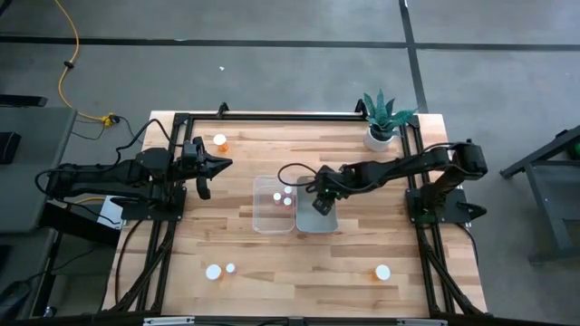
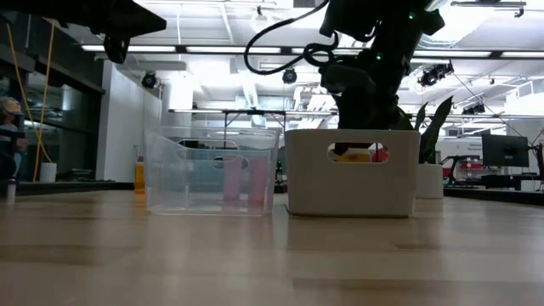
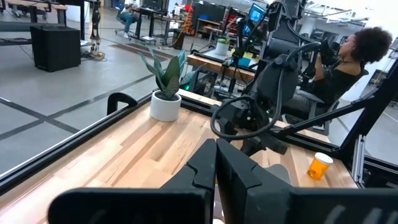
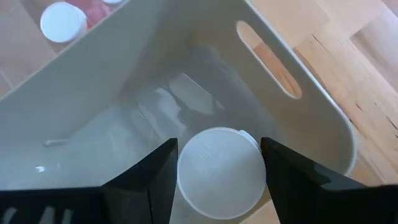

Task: Pick and place medicine bottles into bin by pill shape (circle, oval)
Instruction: Put the large orange pill bottle into the gray bin

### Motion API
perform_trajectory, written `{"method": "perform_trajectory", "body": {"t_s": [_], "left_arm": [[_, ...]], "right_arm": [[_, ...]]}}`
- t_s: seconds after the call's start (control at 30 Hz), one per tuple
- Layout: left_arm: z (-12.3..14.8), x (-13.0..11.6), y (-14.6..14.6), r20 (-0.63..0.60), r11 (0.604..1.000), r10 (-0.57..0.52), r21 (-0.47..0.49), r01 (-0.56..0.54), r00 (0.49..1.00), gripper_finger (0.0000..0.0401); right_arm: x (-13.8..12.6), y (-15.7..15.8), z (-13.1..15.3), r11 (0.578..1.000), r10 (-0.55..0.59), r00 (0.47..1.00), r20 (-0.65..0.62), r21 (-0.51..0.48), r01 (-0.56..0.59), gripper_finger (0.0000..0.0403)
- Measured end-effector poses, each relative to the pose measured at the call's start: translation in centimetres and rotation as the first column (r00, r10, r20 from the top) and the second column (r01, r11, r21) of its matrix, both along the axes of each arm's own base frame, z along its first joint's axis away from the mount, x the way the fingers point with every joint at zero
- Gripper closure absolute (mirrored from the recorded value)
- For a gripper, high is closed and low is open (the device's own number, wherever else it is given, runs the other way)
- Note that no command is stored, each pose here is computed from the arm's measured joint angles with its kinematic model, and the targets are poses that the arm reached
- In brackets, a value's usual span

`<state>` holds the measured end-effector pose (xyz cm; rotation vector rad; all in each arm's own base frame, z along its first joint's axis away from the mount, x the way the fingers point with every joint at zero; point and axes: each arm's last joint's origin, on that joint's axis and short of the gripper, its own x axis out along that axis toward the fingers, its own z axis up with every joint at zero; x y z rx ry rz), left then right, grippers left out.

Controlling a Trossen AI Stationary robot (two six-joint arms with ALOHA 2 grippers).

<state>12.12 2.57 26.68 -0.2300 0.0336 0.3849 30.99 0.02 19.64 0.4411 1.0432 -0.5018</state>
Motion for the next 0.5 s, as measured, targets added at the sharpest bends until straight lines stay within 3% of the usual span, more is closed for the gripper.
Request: {"method": "perform_trajectory", "body": {"t_s": [0.17, 0.5], "left_arm": [[-0.01, 0.00, 0.00, 0.000, 1.000, 0.000, 0.000, 0.000, 1.000, 0.0401], [-0.01, 0.00, 0.00, -0.001, 1.000, 0.000, 0.003, 0.000, 1.000, 0.0400]], "right_arm": [[0.11, -0.12, 0.04, 1.000, -0.021, 1.000, 0.016, 0.020, 0.021, 0.0192], [-0.21, -0.04, 0.93, 0.999, 0.041, 0.998, 0.037, 0.032, -0.042, 0.0131]]}}
